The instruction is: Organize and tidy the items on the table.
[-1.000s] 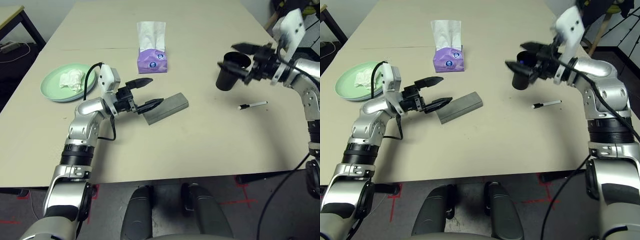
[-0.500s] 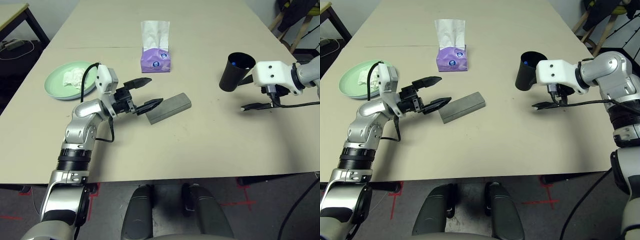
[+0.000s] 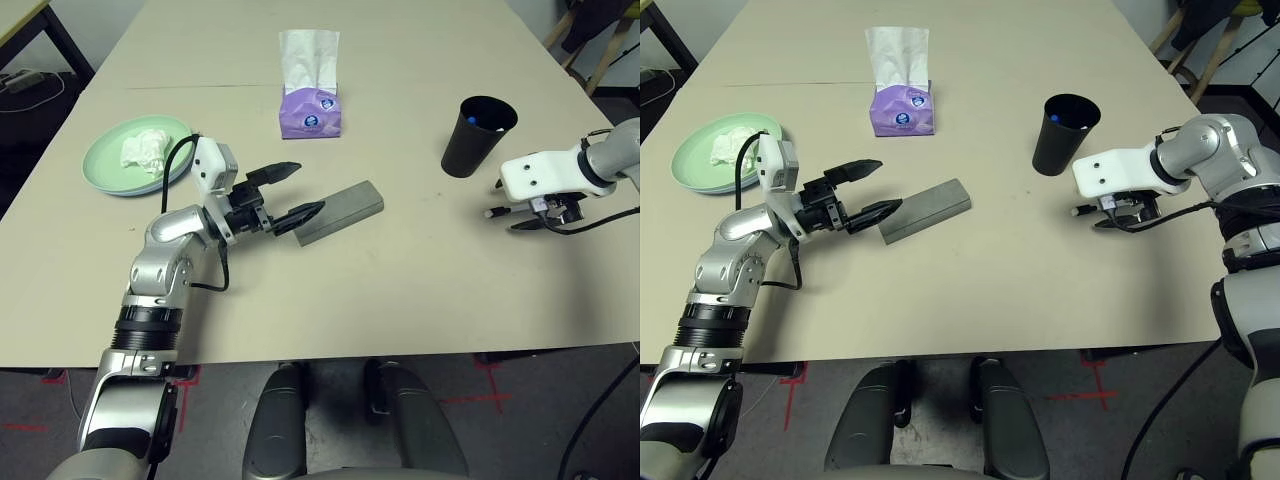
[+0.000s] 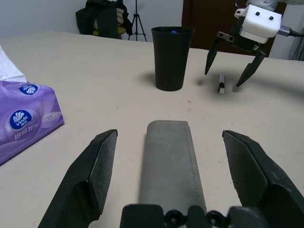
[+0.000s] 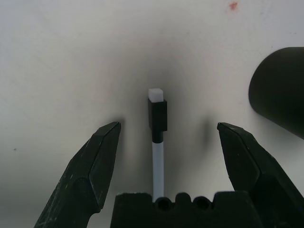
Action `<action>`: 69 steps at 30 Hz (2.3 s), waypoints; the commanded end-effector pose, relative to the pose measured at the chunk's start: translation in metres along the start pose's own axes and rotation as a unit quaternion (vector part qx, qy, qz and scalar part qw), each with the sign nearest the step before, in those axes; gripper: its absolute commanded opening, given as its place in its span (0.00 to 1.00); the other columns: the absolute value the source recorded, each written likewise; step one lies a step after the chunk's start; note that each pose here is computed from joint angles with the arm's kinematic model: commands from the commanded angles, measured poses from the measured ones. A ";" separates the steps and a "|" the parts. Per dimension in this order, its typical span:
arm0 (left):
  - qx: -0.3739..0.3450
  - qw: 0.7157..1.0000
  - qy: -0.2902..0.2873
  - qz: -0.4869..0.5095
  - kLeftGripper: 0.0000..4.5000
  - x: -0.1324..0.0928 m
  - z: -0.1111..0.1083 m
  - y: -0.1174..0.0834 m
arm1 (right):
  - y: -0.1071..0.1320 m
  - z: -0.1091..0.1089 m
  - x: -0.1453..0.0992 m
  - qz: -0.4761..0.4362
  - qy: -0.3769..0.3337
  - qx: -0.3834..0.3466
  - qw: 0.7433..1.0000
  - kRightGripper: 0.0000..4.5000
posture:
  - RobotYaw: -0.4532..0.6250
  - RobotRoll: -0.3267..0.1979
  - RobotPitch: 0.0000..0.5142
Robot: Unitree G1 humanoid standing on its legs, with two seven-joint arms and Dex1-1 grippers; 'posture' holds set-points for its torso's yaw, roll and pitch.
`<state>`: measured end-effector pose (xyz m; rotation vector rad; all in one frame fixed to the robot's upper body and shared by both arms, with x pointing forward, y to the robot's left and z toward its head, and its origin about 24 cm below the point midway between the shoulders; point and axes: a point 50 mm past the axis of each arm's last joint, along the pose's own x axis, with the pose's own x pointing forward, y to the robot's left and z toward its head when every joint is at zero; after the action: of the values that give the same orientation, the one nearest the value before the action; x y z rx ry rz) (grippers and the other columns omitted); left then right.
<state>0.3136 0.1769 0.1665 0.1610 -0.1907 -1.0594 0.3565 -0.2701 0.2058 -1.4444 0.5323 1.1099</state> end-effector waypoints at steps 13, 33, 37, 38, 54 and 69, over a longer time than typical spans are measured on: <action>0.001 1.000 0.009 -0.019 1.00 -0.004 0.000 -0.012 | 0.001 -0.001 0.005 0.039 0.019 -0.011 0.999 0.79 | 0.56 0.62 0.51; 0.009 1.000 0.001 -0.019 1.00 0.002 0.002 -0.003 | -0.015 0.018 -0.020 0.050 -0.110 0.070 0.990 0.07 | 0.52 0.62 0.39; 0.013 1.000 -0.001 -0.021 1.00 0.004 0.004 0.002 | -0.014 0.031 -0.031 0.030 -0.174 0.102 0.979 0.07 | 0.50 0.62 0.34; 0.013 1.000 -0.001 -0.022 1.00 0.005 0.004 0.003 | -0.011 0.036 -0.032 0.033 -0.192 0.110 0.975 0.07 | 0.49 0.62 0.34; 0.021 0.999 -0.005 -0.041 1.00 0.016 0.003 0.012 | -0.007 0.083 -0.053 -0.187 -0.452 0.301 0.818 0.07 | 0.44 0.62 0.26; 0.031 0.999 -0.003 -0.043 1.00 0.015 0.008 0.018 | -0.018 0.085 -0.060 -0.342 -0.556 0.359 0.667 0.07 | 0.43 0.62 0.23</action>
<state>0.3325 0.1705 0.1767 0.1955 -0.2344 -1.1355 0.3183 -0.1960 0.2687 -0.0353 -0.3972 0.8152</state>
